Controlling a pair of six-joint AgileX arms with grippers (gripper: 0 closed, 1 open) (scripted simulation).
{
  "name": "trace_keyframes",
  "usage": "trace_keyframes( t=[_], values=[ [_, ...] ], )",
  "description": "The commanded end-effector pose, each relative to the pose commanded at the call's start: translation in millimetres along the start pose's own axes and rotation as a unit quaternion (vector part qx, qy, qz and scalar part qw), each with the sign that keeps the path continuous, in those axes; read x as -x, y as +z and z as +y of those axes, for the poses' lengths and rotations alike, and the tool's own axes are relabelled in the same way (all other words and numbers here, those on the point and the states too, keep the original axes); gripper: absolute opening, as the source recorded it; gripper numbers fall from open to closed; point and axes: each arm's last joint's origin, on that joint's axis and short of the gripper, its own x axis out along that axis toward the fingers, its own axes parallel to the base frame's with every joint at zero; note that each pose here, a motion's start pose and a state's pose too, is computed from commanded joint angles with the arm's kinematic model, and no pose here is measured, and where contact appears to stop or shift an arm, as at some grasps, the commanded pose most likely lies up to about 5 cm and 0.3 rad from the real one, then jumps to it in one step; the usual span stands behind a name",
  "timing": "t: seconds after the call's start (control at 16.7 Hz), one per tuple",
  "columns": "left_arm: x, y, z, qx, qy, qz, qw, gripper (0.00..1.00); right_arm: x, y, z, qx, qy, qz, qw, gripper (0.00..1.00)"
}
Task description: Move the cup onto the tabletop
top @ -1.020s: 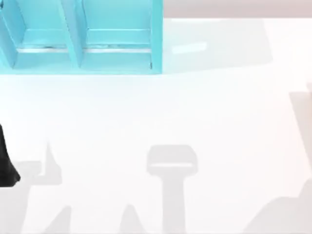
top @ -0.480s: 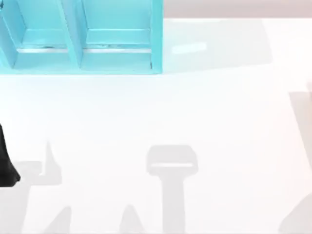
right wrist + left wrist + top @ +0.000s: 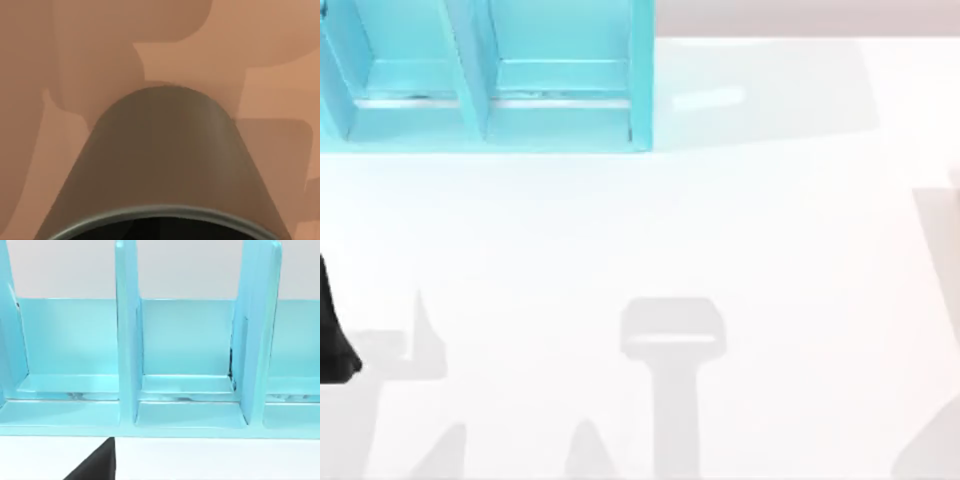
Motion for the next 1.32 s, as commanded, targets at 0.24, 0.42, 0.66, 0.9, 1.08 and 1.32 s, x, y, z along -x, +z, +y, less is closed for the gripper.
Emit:
trace_keyframes(
  t=[0.24, 0.42, 0.66, 0.9, 1.08, 1.32],
  values=[
    [0.0, 0.0, 0.0, 0.0, 0.0, 0.0, 1.0, 1.0, 0.0, 0.0, 0.0, 0.0, 0.0, 0.0, 1.0, 0.25],
    [0.0, 0.0, 0.0, 0.0, 0.0, 0.0, 1.0, 1.0, 0.0, 0.0, 0.0, 0.0, 0.0, 0.0, 1.0, 0.02],
    [0.0, 0.0, 0.0, 0.0, 0.0, 0.0, 1.0, 1.0, 0.0, 0.0, 0.0, 0.0, 0.0, 0.0, 1.0, 0.0],
    [0.0, 0.0, 0.0, 0.0, 0.0, 0.0, 1.0, 1.0, 0.0, 0.0, 0.0, 0.0, 0.0, 0.0, 1.0, 0.0],
    [0.0, 0.0, 0.0, 0.0, 0.0, 0.0, 1.0, 1.0, 5.3, 2.0, 4.1, -0.001, -0.001, -0.001, 1.0, 0.0],
    [0.0, 0.0, 0.0, 0.0, 0.0, 0.0, 1.0, 1.0, 43.8, 9.2, 41.7, 0.0, 0.0, 0.001, 1.0, 0.0]
  ],
)
